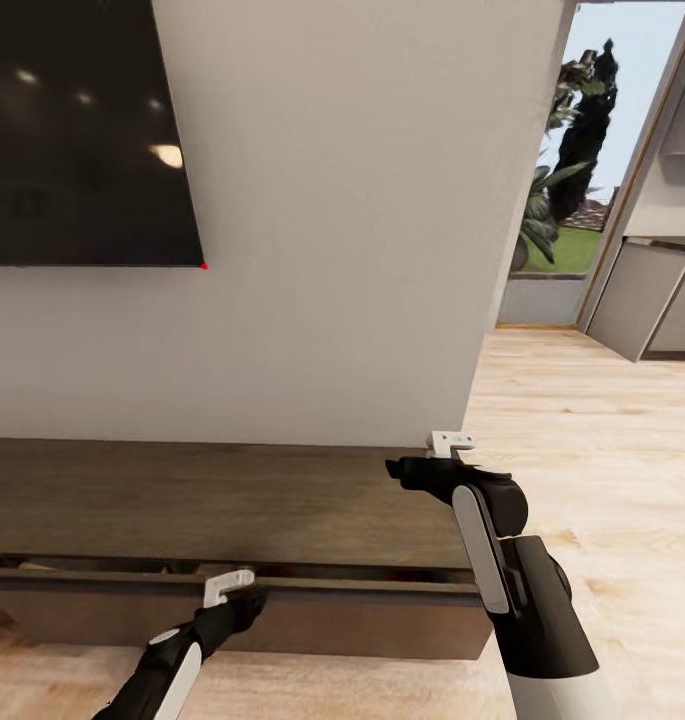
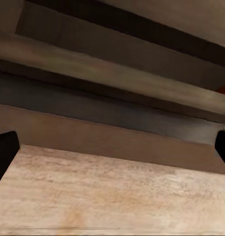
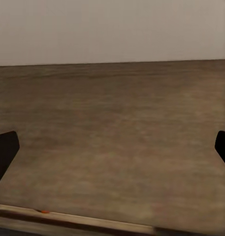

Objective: Place each of the two pumpkins and all three candles from the living room inside a cabinet in the living room (use any cabinet), then make sure every cabinet is closed, and position the cauldron so it is next to a table in the living room.

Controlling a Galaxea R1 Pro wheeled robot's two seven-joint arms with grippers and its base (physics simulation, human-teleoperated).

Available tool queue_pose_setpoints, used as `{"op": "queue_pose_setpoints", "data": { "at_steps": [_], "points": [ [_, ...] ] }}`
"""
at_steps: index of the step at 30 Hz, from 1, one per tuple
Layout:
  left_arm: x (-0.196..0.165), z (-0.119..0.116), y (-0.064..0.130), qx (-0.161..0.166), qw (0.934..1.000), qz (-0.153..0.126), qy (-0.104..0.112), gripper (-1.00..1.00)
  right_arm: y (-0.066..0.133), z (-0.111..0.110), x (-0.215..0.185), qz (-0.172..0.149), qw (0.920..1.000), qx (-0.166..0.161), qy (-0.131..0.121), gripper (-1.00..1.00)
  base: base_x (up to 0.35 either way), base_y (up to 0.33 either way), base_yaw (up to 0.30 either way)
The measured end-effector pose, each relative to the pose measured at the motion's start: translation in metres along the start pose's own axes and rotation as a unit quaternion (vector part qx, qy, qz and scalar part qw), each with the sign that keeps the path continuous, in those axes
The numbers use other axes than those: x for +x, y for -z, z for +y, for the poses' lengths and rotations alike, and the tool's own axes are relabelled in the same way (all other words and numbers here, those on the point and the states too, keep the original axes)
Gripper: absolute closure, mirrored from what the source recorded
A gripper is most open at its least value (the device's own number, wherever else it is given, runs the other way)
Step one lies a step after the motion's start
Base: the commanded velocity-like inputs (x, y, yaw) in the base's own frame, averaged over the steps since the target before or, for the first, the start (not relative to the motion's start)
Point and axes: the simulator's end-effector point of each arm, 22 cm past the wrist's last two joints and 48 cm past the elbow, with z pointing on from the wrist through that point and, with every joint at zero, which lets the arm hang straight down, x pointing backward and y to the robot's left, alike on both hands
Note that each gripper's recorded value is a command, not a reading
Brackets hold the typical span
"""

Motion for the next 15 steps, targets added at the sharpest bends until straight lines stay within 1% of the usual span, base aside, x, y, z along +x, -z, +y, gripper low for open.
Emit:
{"op": "queue_pose_setpoints", "data": {
  "at_steps": [1, 5, 9, 12, 15],
  "points": [
    [0.011, 0.003, -0.002, -0.003, 0.9999, 0.012, 0.002, -1.00, 0.000, 0.000, -0.001, -0.001, 1.0000, 0.000, 0.000, -1.00, 0.000, 0.000, 0.000],
    [0.033, 0.009, -0.005, -0.010, 0.9993, 0.035, 0.005, -1.00, 0.000, -0.001, -0.001, -0.001, 1.0000, 0.001, 0.000, -1.00, 0.000, 0.000, 0.000],
    [0.041, 0.013, -0.006, -0.014, 0.9990, 0.042, 0.005, -1.00, 0.000, -0.001, -0.002, -0.001, 1.0000, 0.000, 0.000, -1.00, 0.000, 0.000, 0.000],
    [0.041, 0.016, -0.006, -0.016, 0.9991, 0.038, 0.003, -1.00, 0.000, 0.000, -0.001, -0.001, 1.0000, 0.000, 0.000, -1.00, 0.021, 0.000, 0.000],
    [0.044, 0.018, -0.007, -0.018, 0.9991, 0.040, 0.004, -1.00, 0.000, 0.000, -0.001, -0.001, 1.0000, -0.001, 0.000, -1.00, 0.143, 0.000, 0.000]
  ]
}}
